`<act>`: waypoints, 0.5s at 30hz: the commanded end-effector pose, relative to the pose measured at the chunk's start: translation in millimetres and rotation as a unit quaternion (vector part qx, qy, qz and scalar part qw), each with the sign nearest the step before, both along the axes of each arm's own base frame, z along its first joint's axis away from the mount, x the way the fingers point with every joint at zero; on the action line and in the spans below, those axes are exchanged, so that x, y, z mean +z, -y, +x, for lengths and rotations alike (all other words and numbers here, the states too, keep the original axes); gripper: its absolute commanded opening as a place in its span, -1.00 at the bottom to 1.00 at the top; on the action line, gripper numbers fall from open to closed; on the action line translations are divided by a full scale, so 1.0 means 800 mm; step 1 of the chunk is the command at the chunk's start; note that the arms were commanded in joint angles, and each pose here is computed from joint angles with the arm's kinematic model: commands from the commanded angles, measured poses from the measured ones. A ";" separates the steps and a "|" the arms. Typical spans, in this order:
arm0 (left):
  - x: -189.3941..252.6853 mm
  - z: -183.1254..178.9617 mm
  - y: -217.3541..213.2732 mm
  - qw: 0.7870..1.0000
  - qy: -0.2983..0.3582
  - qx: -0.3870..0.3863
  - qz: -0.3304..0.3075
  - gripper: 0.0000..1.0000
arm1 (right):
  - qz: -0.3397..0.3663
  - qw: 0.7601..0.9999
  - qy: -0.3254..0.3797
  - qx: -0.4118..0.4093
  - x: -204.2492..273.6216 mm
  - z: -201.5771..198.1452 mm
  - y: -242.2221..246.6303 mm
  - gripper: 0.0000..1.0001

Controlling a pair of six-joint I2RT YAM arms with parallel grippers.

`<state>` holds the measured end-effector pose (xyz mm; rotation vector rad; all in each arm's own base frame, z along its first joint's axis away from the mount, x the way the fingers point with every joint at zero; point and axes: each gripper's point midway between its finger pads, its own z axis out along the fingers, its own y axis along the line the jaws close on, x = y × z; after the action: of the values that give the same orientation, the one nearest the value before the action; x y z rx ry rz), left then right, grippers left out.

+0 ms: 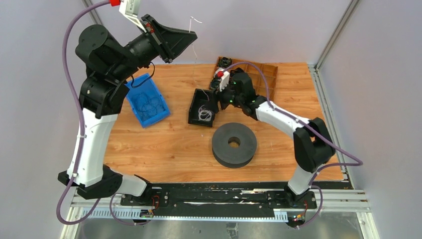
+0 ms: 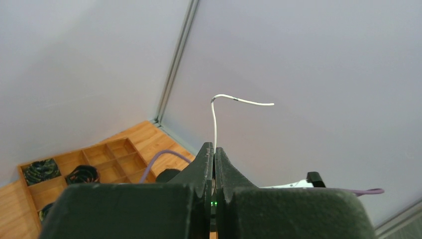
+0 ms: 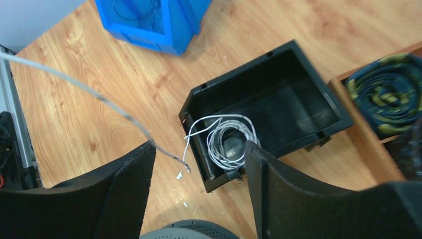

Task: Wrap the cables
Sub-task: Adjust the cable at the center of the board.

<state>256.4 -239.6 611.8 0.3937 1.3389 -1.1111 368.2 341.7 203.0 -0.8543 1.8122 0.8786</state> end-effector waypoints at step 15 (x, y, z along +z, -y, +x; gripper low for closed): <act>0.076 -0.093 -0.097 0.991 0.102 0.085 -0.013 -0.99 | 0.024 0.999 0.023 0.012 0.103 0.034 0.006 -0.99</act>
<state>197.4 -182.7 665.9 0.3721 1.1777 -1.0345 393.9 364.2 209.7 -0.8800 1.8591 0.9098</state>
